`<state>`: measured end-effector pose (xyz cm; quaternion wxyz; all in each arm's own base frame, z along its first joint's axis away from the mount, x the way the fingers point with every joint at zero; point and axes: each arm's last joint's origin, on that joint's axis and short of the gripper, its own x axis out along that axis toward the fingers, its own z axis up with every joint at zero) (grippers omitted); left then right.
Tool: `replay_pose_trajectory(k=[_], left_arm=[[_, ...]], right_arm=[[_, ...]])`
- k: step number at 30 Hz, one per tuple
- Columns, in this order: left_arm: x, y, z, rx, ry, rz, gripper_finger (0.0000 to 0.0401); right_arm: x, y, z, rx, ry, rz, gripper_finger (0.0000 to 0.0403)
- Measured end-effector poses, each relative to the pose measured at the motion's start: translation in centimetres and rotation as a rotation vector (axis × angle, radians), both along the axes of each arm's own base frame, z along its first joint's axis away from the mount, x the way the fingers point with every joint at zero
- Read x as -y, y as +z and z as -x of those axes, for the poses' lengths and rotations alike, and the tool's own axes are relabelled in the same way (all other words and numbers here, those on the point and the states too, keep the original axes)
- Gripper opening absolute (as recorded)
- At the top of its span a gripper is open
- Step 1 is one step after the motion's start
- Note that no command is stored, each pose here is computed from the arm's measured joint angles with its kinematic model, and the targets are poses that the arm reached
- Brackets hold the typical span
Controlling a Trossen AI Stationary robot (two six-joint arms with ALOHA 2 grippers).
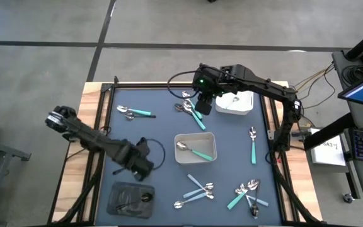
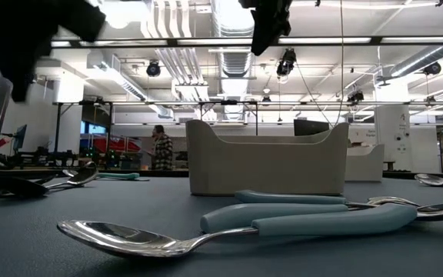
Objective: Sort silverware by color (type)
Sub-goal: Put the black spoon into the black bin
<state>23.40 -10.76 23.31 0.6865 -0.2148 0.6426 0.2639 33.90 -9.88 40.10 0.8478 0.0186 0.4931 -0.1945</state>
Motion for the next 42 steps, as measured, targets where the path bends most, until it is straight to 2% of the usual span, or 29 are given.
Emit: replay_pose_trajectory(k=[3, 6, 11, 15, 19, 26, 31, 42], left_arm=[[-2.1, -2.0, 0.4, 0.045, 0.101, 0.02, 0.0081], [-3.7, -3.5, 1.8, 0.079, 0.24, 0.031, 0.0077], [-4.9, -5.1, 5.3, 0.144, 0.487, 0.054, 0.0076], [-5.7, -6.0, 7.1, 0.251, 0.66, 0.065, 0.0076], [-6.0, -6.8, 7.7, 0.333, 0.706, 0.11, 0.0076], [-6.2, -8.2, 8.4, 0.299, 0.768, 0.09, 0.0076], [-6.0, -8.7, 7.8, 0.323, 0.771, 0.112, 0.0076], [-5.7, -10.2, 7.3, 0.214, 0.777, 0.088, 0.0076]], right_arm=[[0.0, 0.0, 0.0, 0.0, -0.001, 0.0, 0.0123], [0.0, 0.0, 0.0, 0.0, 0.0, -0.001, 0.0123], [0.0, 0.0, 0.0, 0.002, -0.001, -0.001, 0.0123], [0.0, 0.0, -0.1, 0.01, -0.004, 0.0, 0.0123], [0.0, 0.1, -0.1, 0.021, -0.015, -0.004, 0.0123], [0.1, 0.3, -0.4, 0.064, -0.017, 0.006, 0.0123], [0.3, 0.3, -0.4, 0.069, -0.022, 0.007, 0.0123], [0.8, 0.3, -0.3, 0.07, -0.039, 0.007, 0.0123]])
